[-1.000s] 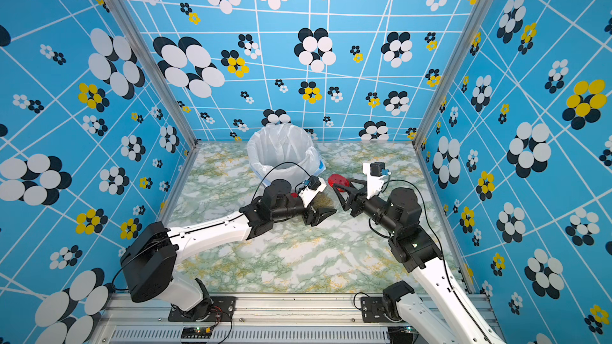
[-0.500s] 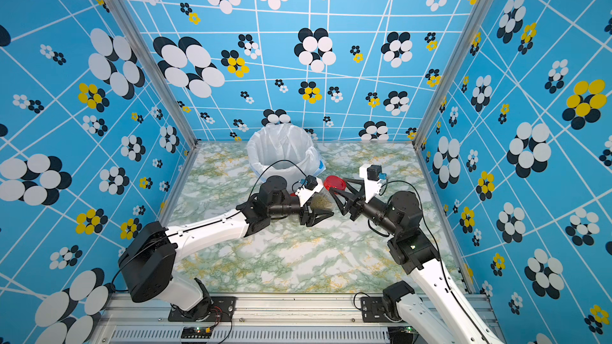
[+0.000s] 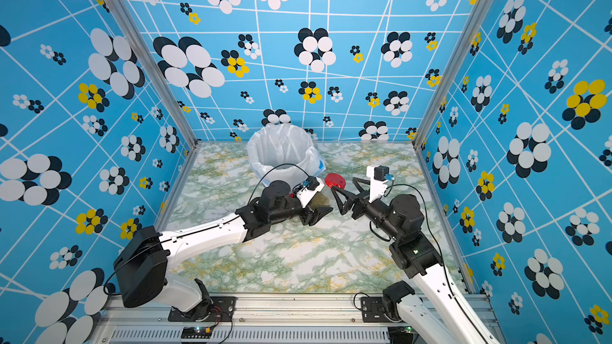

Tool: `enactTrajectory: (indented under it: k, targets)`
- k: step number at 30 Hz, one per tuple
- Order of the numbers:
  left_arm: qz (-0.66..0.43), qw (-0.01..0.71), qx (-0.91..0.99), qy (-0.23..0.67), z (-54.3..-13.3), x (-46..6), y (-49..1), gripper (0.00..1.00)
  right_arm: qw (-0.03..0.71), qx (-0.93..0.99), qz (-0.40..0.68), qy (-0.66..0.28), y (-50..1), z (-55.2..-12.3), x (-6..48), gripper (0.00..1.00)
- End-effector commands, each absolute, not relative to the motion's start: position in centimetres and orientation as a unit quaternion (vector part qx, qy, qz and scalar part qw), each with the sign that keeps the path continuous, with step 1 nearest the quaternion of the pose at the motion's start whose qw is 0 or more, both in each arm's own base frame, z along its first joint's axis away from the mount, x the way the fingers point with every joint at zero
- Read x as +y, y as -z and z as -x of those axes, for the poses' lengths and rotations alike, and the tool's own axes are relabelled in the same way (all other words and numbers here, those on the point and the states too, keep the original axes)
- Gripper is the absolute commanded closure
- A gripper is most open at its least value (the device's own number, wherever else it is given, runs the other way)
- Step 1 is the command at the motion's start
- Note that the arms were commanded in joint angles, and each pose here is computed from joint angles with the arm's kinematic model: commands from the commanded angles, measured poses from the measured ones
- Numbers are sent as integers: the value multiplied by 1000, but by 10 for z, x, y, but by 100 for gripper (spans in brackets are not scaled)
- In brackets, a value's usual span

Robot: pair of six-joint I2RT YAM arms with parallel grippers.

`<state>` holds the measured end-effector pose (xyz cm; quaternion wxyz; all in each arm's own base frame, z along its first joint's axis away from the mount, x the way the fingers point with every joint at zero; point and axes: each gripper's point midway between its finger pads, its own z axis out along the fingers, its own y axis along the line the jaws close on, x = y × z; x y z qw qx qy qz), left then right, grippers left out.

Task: Empty moldy mung beans from jars
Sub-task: Unscrew the lid from the jar.

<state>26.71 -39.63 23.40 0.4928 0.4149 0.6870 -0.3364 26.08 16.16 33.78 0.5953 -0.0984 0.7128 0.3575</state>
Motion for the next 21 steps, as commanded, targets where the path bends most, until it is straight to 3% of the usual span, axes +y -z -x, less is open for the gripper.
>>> enactTrajectory:
  k: [1,7,21]
  targets:
    - [-405,523,685,305,-276,-395,-247,50,594,717,44,-362,-348,-270,154,1]
    - [-411,529,684,289,-274,-397,-248,50,579,730,23,-363,-338,-284,156,9]
    - [-412,521,690,288,-278,-402,-244,50,556,725,58,-402,-343,-274,173,3]
